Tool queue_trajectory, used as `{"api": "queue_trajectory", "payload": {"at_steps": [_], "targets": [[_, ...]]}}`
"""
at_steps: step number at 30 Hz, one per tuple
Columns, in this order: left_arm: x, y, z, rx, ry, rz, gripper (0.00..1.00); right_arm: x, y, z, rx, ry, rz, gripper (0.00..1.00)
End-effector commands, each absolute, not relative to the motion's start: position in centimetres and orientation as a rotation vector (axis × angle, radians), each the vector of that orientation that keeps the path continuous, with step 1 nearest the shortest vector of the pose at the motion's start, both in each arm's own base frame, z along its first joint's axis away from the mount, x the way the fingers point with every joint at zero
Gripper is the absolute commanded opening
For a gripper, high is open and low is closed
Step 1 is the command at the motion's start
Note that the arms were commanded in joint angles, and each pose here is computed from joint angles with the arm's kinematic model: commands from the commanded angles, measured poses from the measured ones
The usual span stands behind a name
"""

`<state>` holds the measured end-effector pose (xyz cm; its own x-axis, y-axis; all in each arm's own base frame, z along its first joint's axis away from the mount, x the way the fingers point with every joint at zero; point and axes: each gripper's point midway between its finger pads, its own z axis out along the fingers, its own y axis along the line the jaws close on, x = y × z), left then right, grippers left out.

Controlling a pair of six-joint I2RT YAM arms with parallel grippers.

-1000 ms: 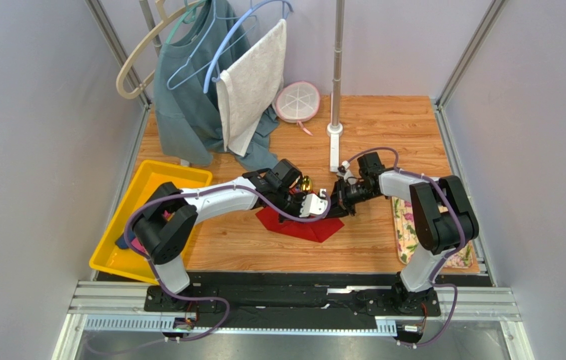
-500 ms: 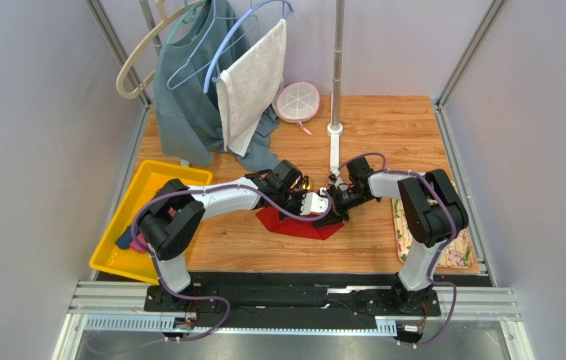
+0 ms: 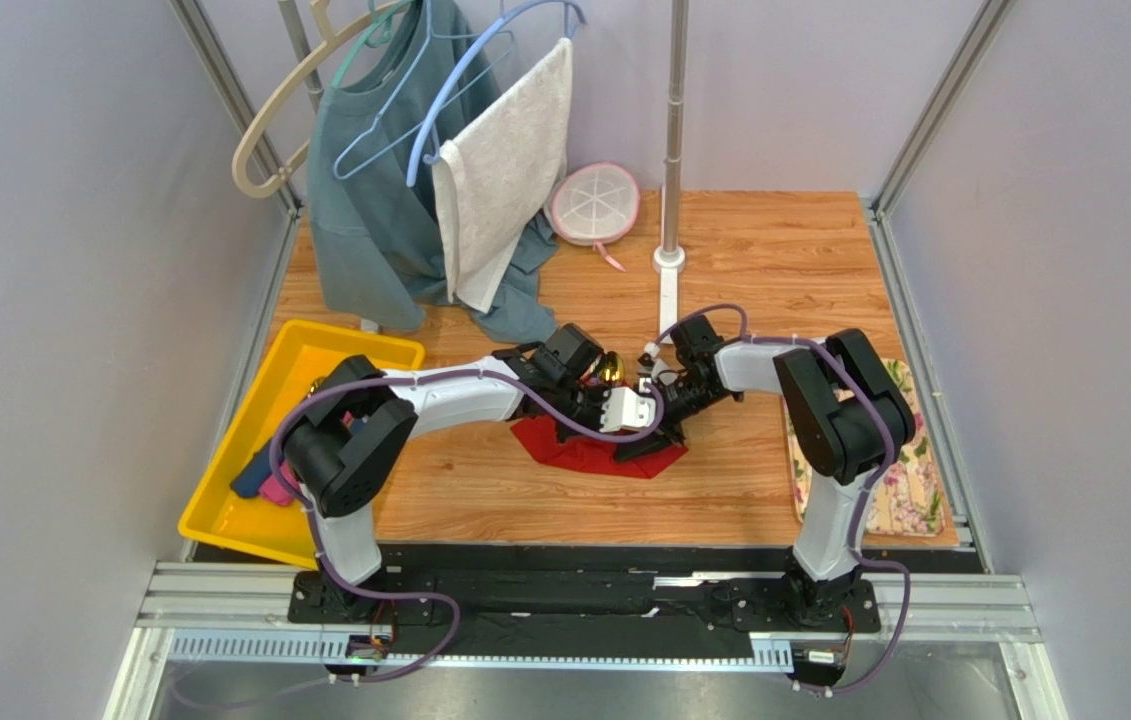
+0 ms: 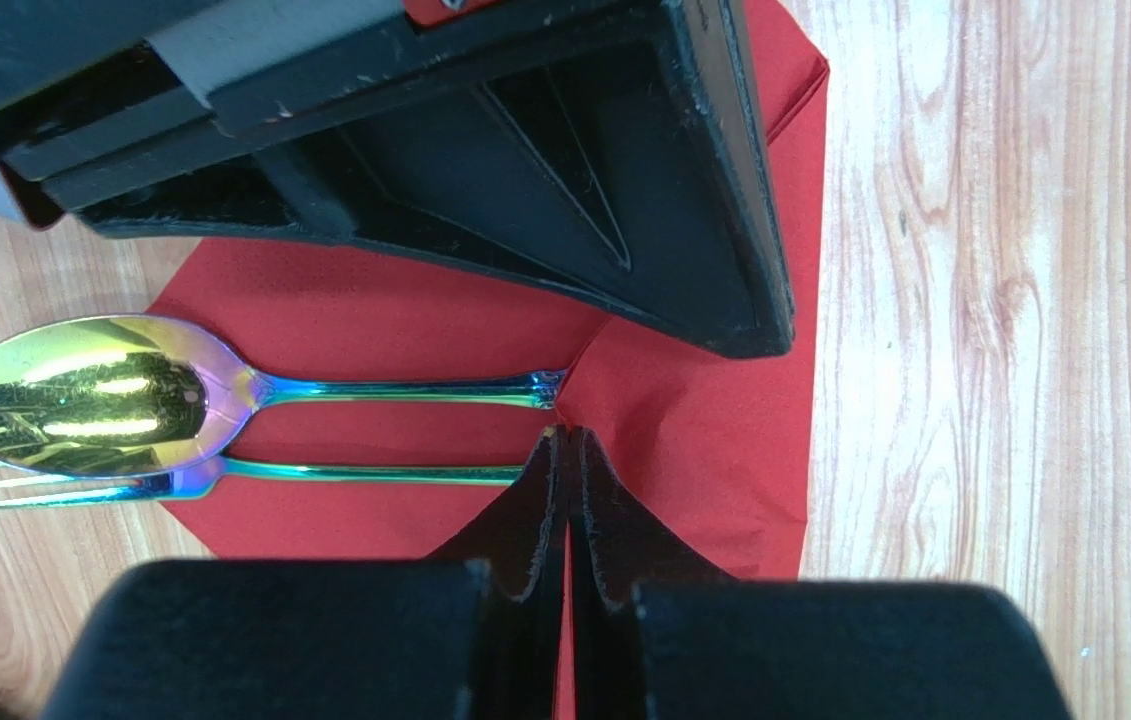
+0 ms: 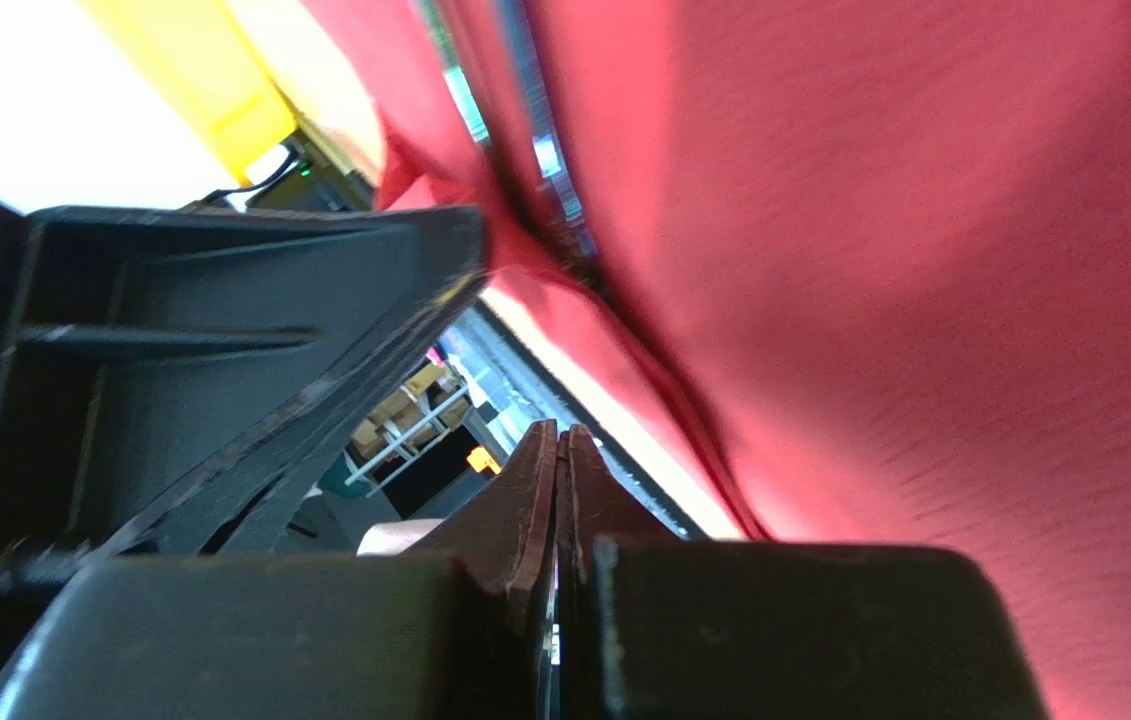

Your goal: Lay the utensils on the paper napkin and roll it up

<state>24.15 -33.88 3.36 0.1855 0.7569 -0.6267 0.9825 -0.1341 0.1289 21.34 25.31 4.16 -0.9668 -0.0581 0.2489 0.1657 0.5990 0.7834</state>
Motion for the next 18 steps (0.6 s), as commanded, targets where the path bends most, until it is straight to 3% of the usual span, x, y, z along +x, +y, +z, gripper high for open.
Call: {"api": "queue_trajectory", "payload": {"at_steps": [1,9,11,14,18], "targets": [[24.6,-34.2,3.4,1.927,1.625,-0.575,0.00,21.9,25.3,3.3,-0.071,-2.610,-1.247,0.00],[25.1,-34.3,3.7,1.889,1.646,-0.572,0.01,21.5,24.6,1.4,-0.043,-2.683,-1.100,0.00],[25.5,-34.3,4.6,1.844,1.671,-0.580,0.07,21.6,24.2,0.9,-0.040,-2.720,-1.042,0.00],[26.3,-33.6,6.3,1.737,1.748,-0.611,0.24,22.0,23.5,0.6,-0.025,-2.781,-0.969,0.00],[26.2,-32.5,9.8,1.538,1.876,-0.751,0.36,22.2,23.3,0.7,0.000,-2.843,-0.916,0.00]]}}
